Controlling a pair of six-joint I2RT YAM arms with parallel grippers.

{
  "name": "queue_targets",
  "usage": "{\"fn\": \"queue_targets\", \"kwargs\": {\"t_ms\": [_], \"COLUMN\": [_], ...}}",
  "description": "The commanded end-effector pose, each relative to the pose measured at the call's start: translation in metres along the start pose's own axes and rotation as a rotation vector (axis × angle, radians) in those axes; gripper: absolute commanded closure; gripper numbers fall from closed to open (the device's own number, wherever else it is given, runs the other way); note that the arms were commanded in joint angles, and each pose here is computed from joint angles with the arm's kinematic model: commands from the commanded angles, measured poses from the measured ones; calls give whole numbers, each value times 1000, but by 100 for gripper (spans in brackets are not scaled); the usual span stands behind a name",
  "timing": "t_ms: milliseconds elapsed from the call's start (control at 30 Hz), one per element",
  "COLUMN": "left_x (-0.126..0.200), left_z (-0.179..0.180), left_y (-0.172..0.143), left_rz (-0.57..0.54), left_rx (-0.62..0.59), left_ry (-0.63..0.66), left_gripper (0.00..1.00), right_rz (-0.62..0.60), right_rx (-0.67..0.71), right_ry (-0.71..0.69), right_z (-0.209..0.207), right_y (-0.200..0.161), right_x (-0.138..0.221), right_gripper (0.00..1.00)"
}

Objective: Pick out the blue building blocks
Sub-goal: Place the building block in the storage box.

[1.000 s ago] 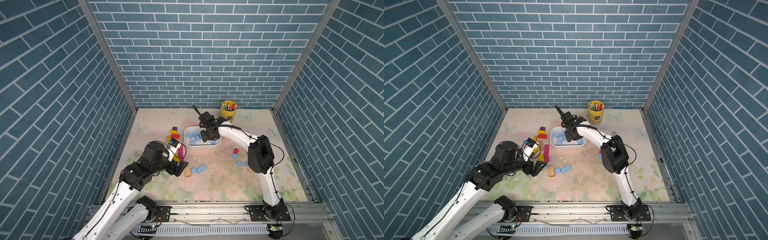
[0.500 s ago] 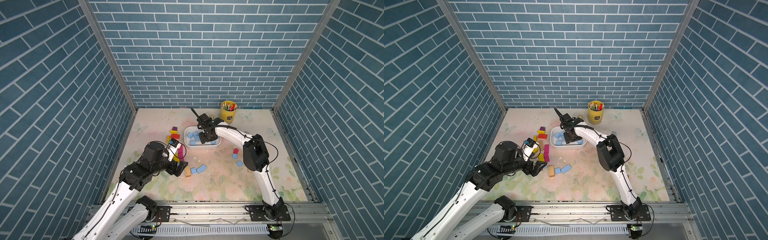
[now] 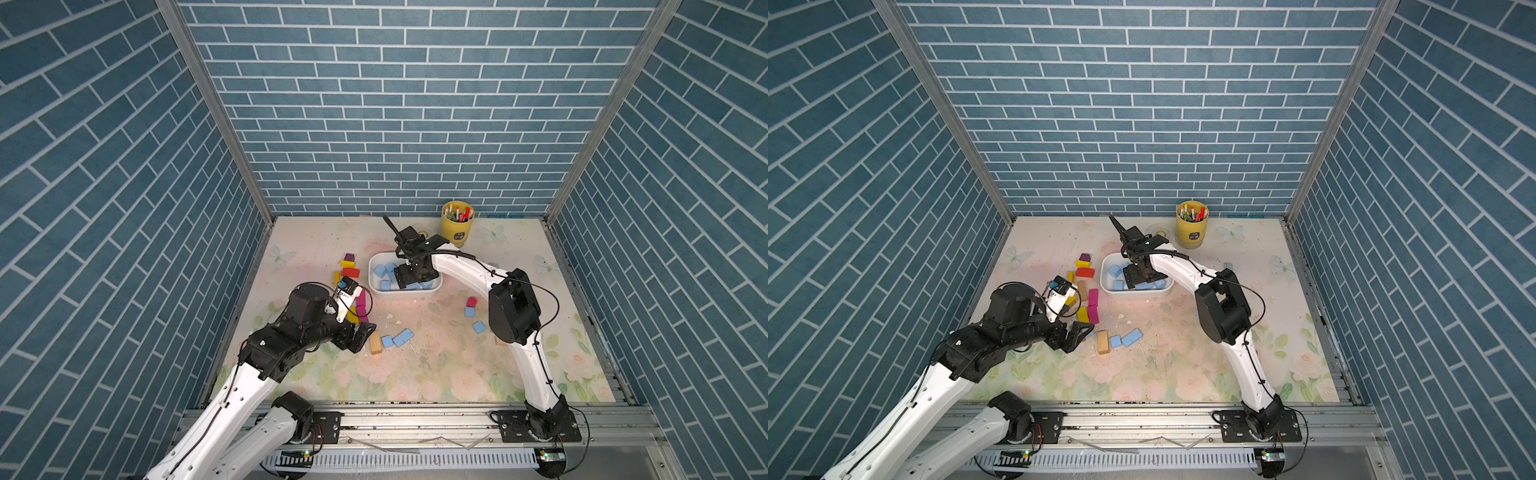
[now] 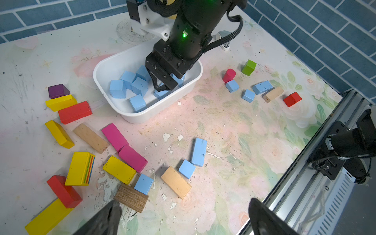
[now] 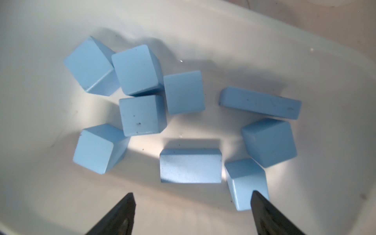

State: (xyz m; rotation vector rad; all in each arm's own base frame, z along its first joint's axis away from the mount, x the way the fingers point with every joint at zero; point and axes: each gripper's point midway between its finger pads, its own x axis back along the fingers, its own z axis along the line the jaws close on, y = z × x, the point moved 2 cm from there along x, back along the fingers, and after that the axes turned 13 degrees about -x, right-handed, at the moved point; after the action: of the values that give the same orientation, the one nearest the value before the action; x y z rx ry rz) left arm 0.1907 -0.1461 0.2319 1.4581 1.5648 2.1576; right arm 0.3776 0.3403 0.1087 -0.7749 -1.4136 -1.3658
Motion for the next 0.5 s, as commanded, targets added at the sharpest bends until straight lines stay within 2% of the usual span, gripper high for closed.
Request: {"fn": "queue_targets", "kwargs": {"t_ms": [0,200,467], "left_x": [0,0,0], "left_z": [-1,-1,-1], "left_y": [-6,-7,-6], "left_rz": [19,20,19], "left_rx": [-6,-6,-5], "left_ry": [-1,-2,-2], "left_gripper": [1,1,1], "right_rz": [-98,-119,-121], "right_rx": [-33,-25,51], "right_ry": [51,86,116], "right_z": [-1,-12,-20], "right_y": [12,-9,-56], "right_x": [58,84,99], "right_gripper": [11,8,4]}}
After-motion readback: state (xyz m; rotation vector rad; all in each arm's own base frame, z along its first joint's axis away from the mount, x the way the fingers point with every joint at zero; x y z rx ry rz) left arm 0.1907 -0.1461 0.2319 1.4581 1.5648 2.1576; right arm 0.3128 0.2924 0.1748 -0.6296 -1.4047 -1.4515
